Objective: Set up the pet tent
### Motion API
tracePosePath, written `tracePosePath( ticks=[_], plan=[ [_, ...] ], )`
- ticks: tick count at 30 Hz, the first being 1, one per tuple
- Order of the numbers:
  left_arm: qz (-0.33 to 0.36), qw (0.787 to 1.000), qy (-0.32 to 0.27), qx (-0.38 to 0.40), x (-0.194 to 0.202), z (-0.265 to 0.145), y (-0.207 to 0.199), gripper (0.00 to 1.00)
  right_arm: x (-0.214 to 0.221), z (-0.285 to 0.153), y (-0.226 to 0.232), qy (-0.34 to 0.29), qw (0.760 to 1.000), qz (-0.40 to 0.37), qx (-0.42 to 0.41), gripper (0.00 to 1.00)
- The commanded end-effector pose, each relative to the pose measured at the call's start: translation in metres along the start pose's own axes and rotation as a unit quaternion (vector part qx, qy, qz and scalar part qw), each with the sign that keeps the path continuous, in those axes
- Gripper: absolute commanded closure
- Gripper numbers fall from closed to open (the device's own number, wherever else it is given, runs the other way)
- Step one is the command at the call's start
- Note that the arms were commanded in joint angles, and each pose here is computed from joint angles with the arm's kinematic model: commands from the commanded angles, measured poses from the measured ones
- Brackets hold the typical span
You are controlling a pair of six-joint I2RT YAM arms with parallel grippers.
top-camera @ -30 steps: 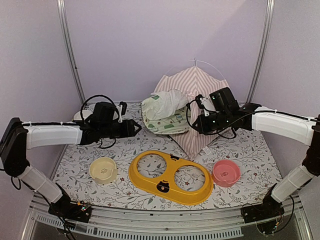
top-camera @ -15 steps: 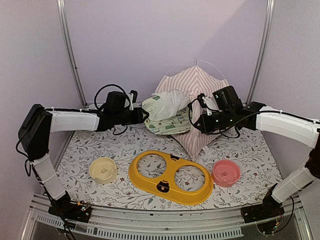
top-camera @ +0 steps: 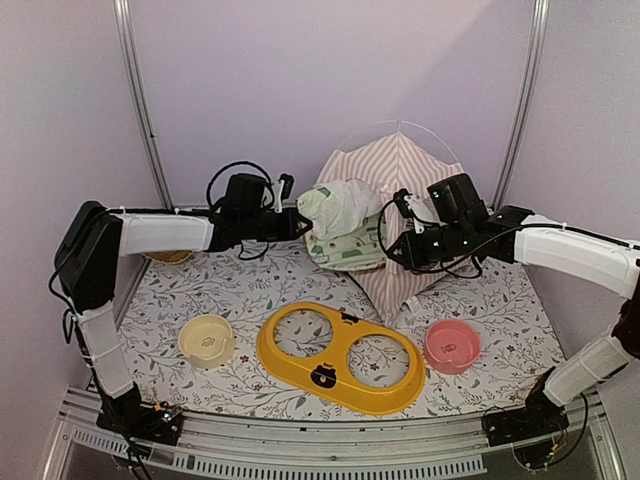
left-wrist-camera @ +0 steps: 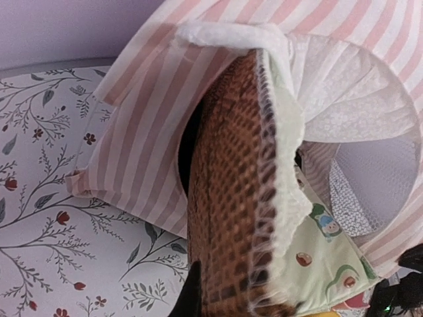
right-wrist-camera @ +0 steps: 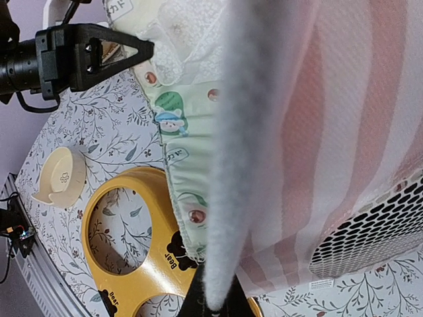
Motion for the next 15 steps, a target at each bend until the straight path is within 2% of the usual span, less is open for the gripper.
tracePosePath(
  ticks=[1,7,11,15],
  plan=[
    [0.001,0.999,0.013,0.047,-0.009,0.021,-0.032,0.99,0.007,0.0,0.018,0.012,0.998,-0.017,-0.051,1.0],
    [-0.038,0.997,0.065,0.013,0.005,0.056,-0.024,0.98,0.01,0.001,0.017,0.01,0.998,-0.027,-0.049,1.0],
    [-0.057,0.995,0.079,-0.02,0.007,0.072,-0.017,0.97,0.014,0.002,0.018,0.015,0.998,-0.028,-0.055,1.0],
    [-0.07,0.993,0.087,-0.043,0.009,0.078,-0.012,1.0,0.019,0.002,0.014,0.017,0.998,-0.029,-0.048,1.0]
  ],
)
Point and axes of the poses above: each gripper's point midway between its finger pads, its own z axis out along the fingers, its own y axis along the line the jaws close on, x = y × z, the point moved 3 cm from there along -z, back along the fingers, and after that the axes turned 6 degrees about z, right-handed, at the moved point
